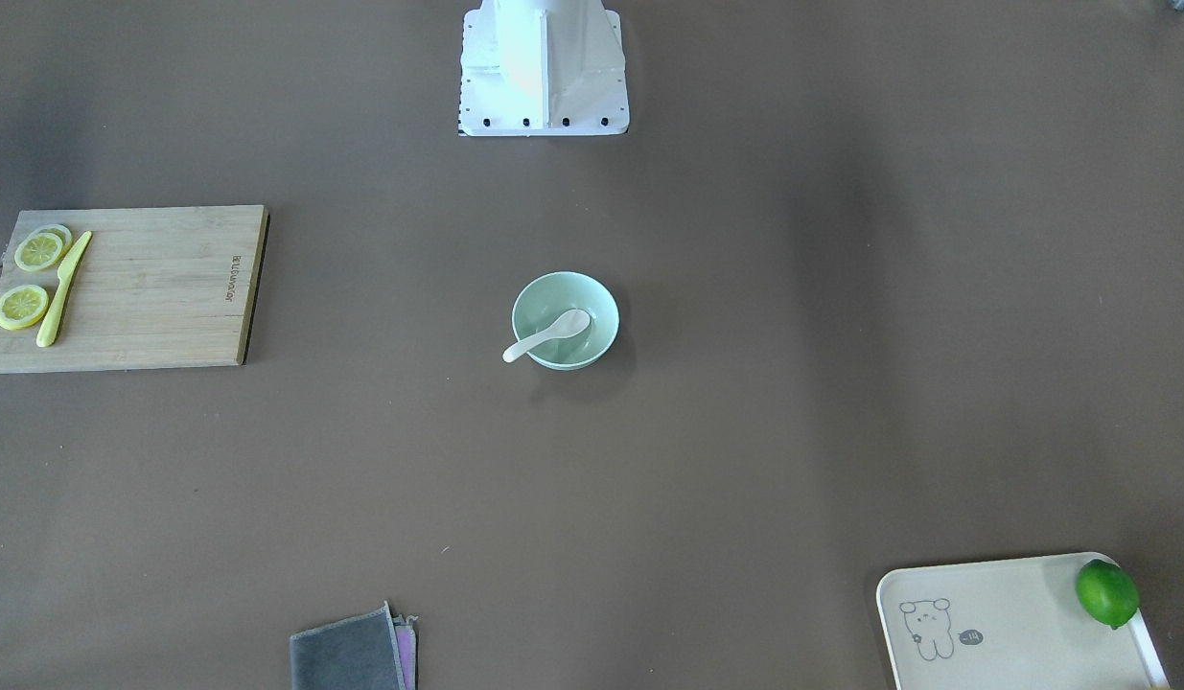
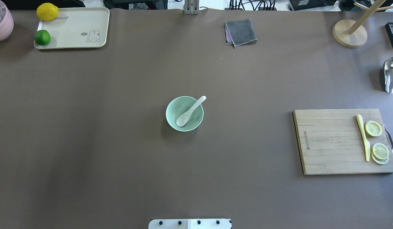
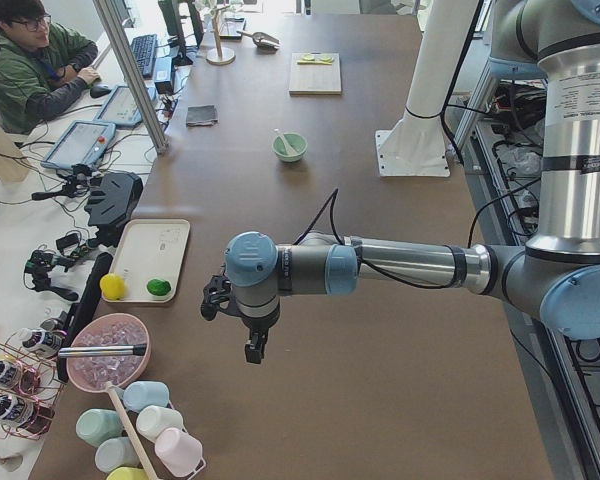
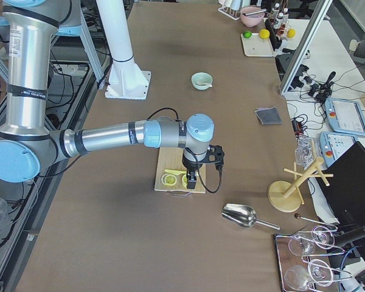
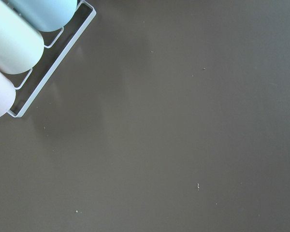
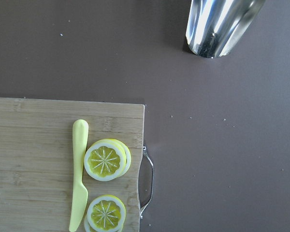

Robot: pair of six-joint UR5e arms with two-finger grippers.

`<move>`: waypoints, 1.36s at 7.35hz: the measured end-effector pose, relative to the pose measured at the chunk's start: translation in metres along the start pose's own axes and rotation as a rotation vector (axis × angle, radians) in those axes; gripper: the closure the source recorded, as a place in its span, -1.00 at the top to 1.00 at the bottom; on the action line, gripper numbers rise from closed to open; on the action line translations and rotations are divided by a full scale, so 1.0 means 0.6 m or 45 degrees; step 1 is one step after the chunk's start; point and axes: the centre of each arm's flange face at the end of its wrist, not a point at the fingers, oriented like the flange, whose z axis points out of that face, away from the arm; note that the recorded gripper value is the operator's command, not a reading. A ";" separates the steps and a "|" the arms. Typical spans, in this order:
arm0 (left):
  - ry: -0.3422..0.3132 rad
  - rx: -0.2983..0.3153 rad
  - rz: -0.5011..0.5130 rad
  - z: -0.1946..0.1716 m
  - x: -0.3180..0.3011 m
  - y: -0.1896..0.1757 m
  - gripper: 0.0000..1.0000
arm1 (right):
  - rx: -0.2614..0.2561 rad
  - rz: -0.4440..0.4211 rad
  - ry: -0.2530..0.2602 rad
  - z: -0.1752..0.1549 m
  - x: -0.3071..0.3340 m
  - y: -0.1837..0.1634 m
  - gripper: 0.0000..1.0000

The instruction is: Place spoon in bowl

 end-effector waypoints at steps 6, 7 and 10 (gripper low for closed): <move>0.003 0.043 0.032 -0.052 0.047 0.013 0.98 | 0.075 0.076 -0.002 -0.009 0.078 0.068 1.00; 0.002 0.047 0.036 -0.054 0.049 0.014 0.97 | 0.099 0.055 0.001 -0.007 0.080 0.070 1.00; 0.001 0.046 0.038 -0.054 0.048 0.015 0.98 | 0.117 0.036 -0.003 -0.007 0.080 0.069 1.00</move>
